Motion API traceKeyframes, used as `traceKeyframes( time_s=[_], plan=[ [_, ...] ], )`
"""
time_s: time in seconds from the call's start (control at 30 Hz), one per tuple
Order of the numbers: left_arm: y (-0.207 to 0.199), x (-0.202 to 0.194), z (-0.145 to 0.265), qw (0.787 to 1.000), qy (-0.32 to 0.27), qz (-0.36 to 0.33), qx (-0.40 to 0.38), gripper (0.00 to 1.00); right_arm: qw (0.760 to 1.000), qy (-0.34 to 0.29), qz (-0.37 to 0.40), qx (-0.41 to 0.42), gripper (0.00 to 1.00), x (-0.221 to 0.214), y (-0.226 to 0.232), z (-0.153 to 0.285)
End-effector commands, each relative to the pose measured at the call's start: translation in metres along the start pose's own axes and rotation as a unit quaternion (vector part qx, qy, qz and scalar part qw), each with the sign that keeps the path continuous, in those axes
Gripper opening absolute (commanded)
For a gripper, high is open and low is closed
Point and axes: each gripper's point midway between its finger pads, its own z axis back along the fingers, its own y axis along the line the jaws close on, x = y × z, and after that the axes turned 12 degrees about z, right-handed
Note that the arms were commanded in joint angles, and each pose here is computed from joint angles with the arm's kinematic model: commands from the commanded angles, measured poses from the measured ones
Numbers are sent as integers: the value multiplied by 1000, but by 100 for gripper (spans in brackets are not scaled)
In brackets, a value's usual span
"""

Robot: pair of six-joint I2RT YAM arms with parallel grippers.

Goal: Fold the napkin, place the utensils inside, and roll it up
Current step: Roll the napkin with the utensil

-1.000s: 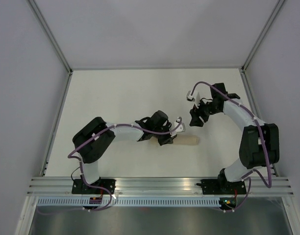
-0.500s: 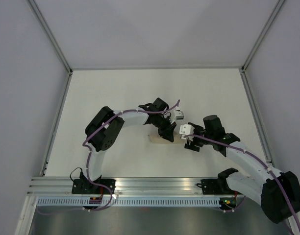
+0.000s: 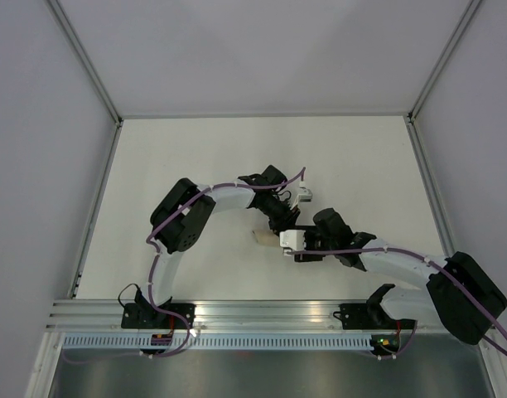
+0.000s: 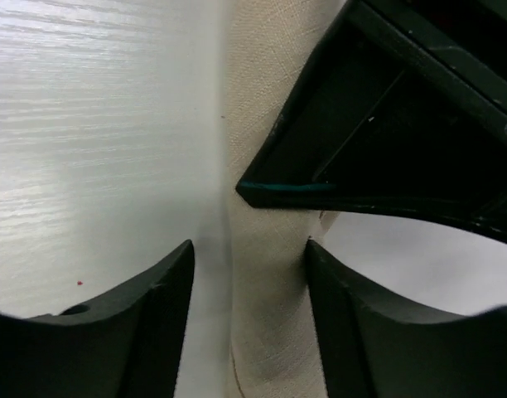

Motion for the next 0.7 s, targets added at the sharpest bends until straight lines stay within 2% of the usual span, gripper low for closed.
traceKeyframes(
  time_s=[0.0,0.07,0.2,0.43,0.47,0.67],
  plan=[
    [19,-46,-10,995,63,73,32,33,1000,18,6,-18,59,-4,-8,-7],
    [21,-44,-8,995,61,68,42,39,1000,25,3,-13,53,-7,-7,-10],
    [23,-28,0,996,32,46,69,47,999,45,-7,10,32,-12,-2,-11],
    [20,20,33,990,-57,-6,132,54,995,57,-30,70,26,-17,19,-11],
    [16,29,40,987,-73,-17,141,58,995,57,-34,77,25,-17,20,-11],
    [20,53,73,966,-148,-50,207,59,990,46,-64,121,25,-11,21,-9]
  ],
)
